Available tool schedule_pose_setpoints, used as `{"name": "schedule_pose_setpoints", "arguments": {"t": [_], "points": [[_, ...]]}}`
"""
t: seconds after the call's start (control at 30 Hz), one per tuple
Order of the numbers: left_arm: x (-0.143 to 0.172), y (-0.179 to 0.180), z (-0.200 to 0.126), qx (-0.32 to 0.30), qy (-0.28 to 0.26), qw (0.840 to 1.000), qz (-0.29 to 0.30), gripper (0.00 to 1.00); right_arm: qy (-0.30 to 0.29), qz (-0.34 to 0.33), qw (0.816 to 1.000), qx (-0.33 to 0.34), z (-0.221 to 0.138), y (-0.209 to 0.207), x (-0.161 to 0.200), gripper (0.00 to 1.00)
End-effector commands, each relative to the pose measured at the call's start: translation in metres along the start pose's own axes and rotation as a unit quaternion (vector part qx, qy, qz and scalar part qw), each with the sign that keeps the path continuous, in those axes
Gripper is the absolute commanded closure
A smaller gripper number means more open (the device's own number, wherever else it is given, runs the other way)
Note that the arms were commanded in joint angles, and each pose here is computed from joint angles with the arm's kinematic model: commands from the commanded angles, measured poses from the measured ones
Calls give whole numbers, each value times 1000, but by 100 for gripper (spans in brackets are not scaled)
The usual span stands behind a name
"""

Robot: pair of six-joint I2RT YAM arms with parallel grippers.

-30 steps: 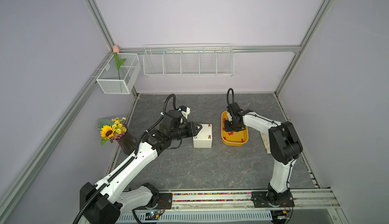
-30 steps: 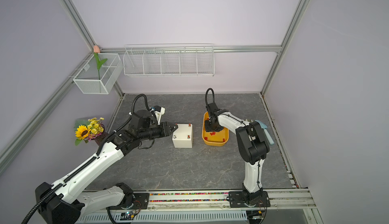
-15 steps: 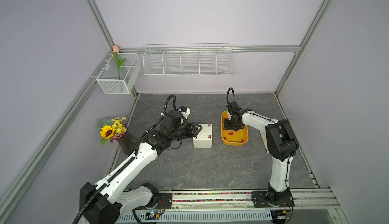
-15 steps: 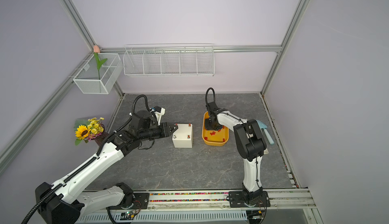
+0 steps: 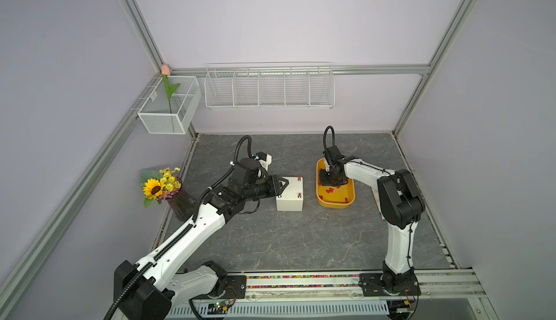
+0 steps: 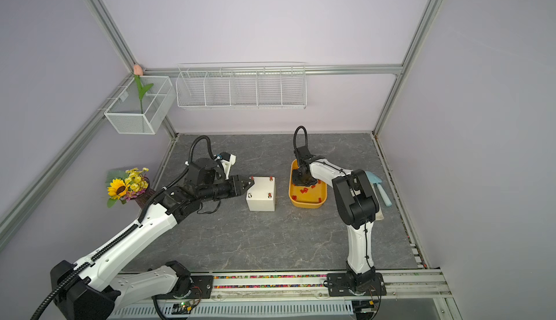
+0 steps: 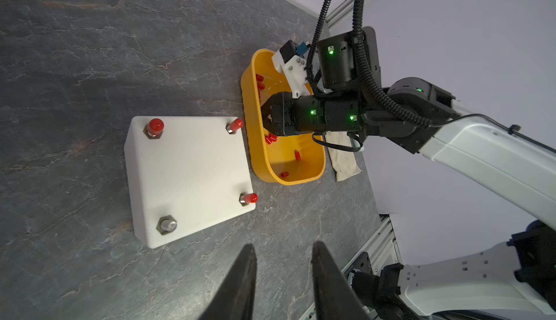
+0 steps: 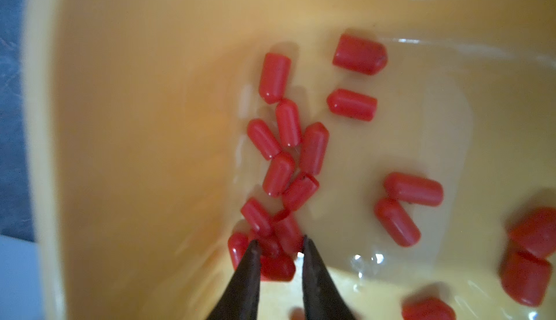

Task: Cover the protruding screws with screw protection sleeves
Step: Pick up the screw protection sleeve from the storage box.

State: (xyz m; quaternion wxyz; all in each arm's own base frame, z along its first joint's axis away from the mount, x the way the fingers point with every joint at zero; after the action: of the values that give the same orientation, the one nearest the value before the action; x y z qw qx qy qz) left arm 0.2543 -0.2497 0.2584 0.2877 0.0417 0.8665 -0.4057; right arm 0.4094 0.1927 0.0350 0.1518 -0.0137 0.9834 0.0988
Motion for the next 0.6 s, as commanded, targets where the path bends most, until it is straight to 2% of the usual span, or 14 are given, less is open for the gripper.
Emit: {"name": "schedule_pose_setpoints", "arguments": {"t": [0.0, 0.33, 0.57], "points": [[1, 1, -1, -2, -3, 1000, -2, 66, 22, 12, 1000, 6, 11, -9, 13, 81], [1, 1, 0, -2, -2, 1000, -5, 66, 7, 14, 1000, -2, 0, -9, 9, 94], [1, 0, 0, 0, -2, 1000, -8, 66, -22, 13, 1000, -12, -22, -8, 1, 93]]}}
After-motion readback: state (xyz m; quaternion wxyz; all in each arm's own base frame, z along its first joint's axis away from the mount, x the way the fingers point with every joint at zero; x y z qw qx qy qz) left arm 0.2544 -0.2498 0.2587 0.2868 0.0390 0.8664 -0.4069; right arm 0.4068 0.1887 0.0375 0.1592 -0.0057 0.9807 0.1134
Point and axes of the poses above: each gripper's point midway between its finger pads, its own z axis out along the fingers, its own y axis along the line the jaws close on, x = y × z, the point moved 1 cm from there along -z, back along the fingers, and after that the axes turned 1 degree about -z, right-handed, at the moved point
